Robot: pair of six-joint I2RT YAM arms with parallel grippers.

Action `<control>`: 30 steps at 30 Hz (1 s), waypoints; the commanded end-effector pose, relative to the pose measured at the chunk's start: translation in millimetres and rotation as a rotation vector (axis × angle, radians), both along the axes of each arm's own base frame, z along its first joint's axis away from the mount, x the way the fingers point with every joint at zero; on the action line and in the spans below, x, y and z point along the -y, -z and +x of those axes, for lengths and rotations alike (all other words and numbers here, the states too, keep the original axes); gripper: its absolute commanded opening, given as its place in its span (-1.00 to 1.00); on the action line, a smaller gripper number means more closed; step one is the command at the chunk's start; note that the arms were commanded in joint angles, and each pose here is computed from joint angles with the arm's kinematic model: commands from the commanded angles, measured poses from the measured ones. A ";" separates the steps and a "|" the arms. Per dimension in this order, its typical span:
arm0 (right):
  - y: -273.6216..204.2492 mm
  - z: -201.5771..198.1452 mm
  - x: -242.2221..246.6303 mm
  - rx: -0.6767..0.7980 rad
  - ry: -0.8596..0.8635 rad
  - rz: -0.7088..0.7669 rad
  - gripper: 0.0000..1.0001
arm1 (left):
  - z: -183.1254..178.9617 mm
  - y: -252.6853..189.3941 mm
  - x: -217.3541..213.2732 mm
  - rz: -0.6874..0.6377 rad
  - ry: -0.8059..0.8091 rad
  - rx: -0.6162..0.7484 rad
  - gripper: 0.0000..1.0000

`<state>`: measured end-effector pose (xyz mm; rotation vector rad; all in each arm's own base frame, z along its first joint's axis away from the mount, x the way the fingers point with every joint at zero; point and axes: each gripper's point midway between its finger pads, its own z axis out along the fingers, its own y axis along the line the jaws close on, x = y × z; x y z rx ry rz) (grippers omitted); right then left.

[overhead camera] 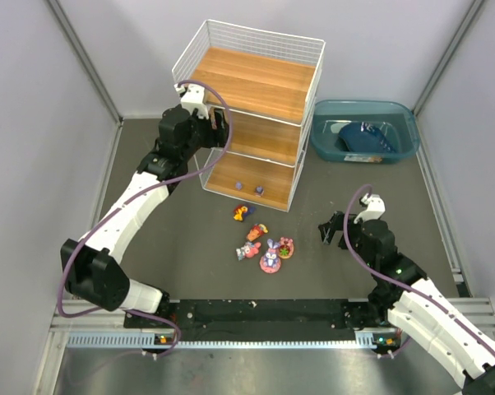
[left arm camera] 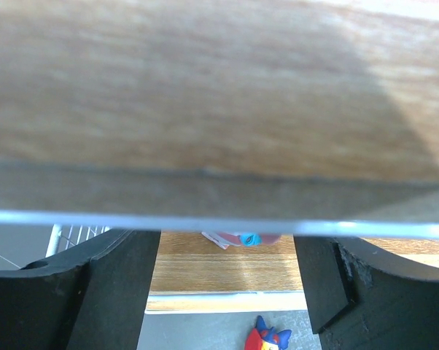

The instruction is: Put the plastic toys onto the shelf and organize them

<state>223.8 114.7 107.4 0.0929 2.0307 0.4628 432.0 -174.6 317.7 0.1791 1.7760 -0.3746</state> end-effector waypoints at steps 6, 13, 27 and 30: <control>-6.4 3.3 -1.5 0.030 -0.001 0.000 0.98 | -19.5 -48.3 -1.5 -0.062 0.037 0.128 0.62; -6.4 3.2 -1.2 0.029 0.001 0.000 0.98 | -54.2 -54.7 0.1 -0.102 0.115 0.191 0.65; -7.2 3.1 -0.2 0.037 0.006 0.004 0.98 | -61.0 -15.6 2.9 -0.123 0.165 0.192 -1.00; -7.9 2.8 -0.3 0.040 0.004 0.007 0.98 | -55.9 -13.5 5.4 -0.125 0.182 0.198 -1.00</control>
